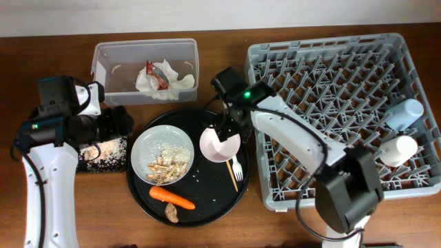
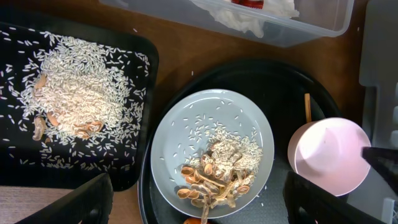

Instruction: Sort waste into correct bins and load items into the dishwasher rack

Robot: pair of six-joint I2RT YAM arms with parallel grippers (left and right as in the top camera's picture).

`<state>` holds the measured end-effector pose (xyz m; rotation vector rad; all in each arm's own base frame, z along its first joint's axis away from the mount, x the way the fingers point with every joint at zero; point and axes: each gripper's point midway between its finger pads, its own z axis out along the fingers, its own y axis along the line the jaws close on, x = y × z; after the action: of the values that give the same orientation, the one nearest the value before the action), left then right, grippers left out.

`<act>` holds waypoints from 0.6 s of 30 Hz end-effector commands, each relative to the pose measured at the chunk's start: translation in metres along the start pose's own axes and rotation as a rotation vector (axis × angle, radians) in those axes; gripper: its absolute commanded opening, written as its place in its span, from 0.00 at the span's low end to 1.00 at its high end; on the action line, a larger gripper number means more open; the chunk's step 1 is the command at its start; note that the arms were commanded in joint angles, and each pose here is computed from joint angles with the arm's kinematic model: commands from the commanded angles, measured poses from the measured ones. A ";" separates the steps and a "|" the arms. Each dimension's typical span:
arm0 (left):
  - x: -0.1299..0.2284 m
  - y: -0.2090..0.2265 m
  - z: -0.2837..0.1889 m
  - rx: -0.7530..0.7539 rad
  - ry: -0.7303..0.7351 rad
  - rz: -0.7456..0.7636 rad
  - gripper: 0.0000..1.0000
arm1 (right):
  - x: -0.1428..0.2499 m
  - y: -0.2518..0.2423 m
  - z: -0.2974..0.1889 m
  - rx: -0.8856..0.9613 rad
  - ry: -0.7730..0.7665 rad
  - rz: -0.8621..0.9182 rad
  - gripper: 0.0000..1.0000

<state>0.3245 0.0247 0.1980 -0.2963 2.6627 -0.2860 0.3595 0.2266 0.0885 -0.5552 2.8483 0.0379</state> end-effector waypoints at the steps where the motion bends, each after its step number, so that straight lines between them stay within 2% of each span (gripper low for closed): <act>1: -0.001 0.002 0.000 -0.008 -0.002 -0.012 0.87 | 0.003 -0.005 0.020 0.053 0.046 0.049 0.90; 4: -0.001 0.002 0.000 -0.008 -0.002 -0.013 0.87 | 0.015 -0.006 0.040 0.069 0.111 0.083 0.75; 6: -0.001 0.002 0.000 -0.008 -0.002 -0.013 0.87 | 0.019 -0.004 0.045 0.062 0.133 0.085 0.57; 7: -0.001 0.002 0.000 -0.008 -0.002 -0.012 0.87 | 0.019 -0.003 0.044 0.054 0.133 0.086 0.40; 9: -0.001 0.002 0.000 -0.008 -0.002 -0.012 0.87 | 0.019 -0.002 0.036 0.046 0.138 0.086 0.11; 10: -0.001 0.002 0.000 -0.008 -0.002 -0.012 0.87 | 0.015 -0.002 0.026 0.045 0.130 0.086 0.06; 14: -0.001 0.002 0.000 -0.008 -0.002 -0.012 0.87 | -0.029 -0.011 -0.052 0.070 -0.035 0.101 0.04; 15: -0.001 0.002 0.000 -0.008 -0.002 -0.013 0.87 | -0.046 -0.034 -0.102 0.138 -0.136 0.132 0.04; 18: -0.001 0.002 0.000 -0.008 -0.002 -0.013 0.87 | -0.048 -0.110 -0.171 0.390 -0.261 0.233 0.04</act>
<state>0.3243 0.0247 0.1979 -0.2966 2.6634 -0.2861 0.3858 0.2016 0.1846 -0.3502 2.7885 -0.1255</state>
